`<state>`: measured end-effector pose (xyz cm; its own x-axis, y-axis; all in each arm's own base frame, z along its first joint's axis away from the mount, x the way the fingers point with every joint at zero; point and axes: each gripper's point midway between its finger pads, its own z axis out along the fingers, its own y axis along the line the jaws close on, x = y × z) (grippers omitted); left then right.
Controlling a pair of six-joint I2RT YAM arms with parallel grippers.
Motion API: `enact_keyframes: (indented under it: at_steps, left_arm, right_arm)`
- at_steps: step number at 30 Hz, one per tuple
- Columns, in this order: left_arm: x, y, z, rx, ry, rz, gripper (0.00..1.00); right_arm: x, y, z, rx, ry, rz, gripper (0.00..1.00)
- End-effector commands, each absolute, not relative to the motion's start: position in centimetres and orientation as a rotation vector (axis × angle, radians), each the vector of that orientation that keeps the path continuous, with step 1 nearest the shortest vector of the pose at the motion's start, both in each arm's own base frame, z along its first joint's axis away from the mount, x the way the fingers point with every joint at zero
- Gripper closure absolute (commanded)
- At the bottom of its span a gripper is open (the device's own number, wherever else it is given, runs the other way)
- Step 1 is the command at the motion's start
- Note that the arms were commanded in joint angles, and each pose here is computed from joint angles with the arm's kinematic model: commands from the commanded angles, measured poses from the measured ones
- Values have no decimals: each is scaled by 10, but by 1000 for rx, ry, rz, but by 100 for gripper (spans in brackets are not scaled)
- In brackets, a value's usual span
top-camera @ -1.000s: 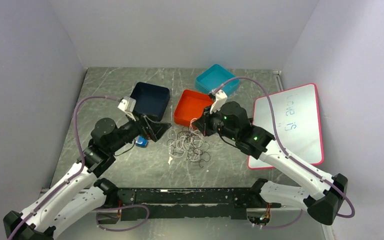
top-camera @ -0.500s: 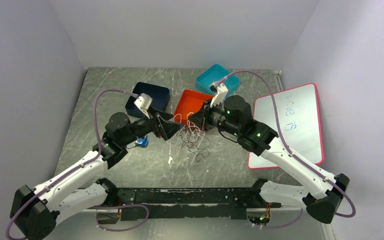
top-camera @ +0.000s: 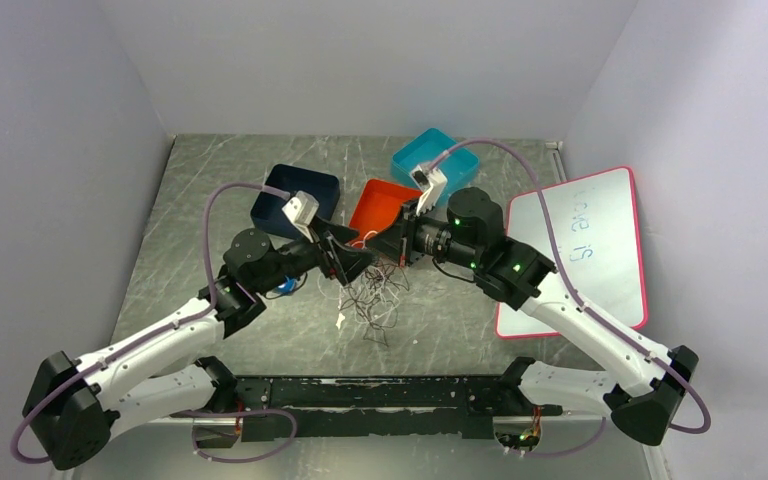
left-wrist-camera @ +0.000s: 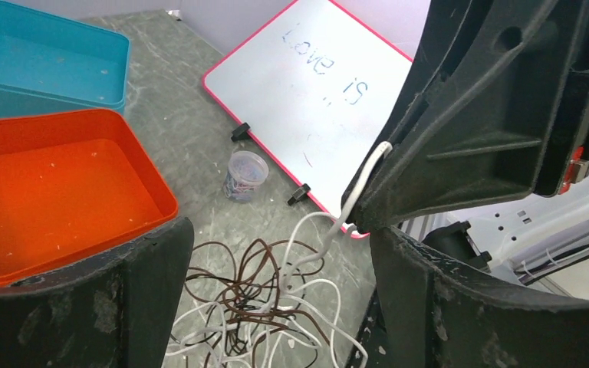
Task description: Untangle the cables
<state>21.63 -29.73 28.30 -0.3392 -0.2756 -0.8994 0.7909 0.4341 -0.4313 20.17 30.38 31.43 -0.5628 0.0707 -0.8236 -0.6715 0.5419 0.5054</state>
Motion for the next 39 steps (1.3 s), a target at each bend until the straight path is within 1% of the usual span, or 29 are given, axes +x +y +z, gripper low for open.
enact_keyframes:
  at_steps: [1,6,13,14,16,19,23,39]
  left_arm:
    - [221,-302,294,472,1487,-1160,12]
    - [216,-313,279,502,1515,-1199,17]
    - [204,-330,253,541,1579,-1240,28]
    - [203,-332,249,542,1591,-1243,30]
    - [201,-334,241,542,1615,-1248,39]
    - [200,-333,229,528,1653,-1253,49]
    - [194,-328,210,509,1707,-1264,55]
    - [174,-301,134,415,1897,-1223,54]
  right_arm:
    - [191,311,347,-512,1832,1200,100]
    - [187,313,354,-519,1818,1233,100]
    - [185,313,360,-513,1804,1253,100]
    - [185,313,360,-514,1804,1254,100]
    - [185,312,362,-509,1800,1256,100]
    - [186,308,367,-487,1788,1243,100]
    - [186,300,380,-450,1754,1228,100]
    - [169,276,472,-454,1509,1257,100]
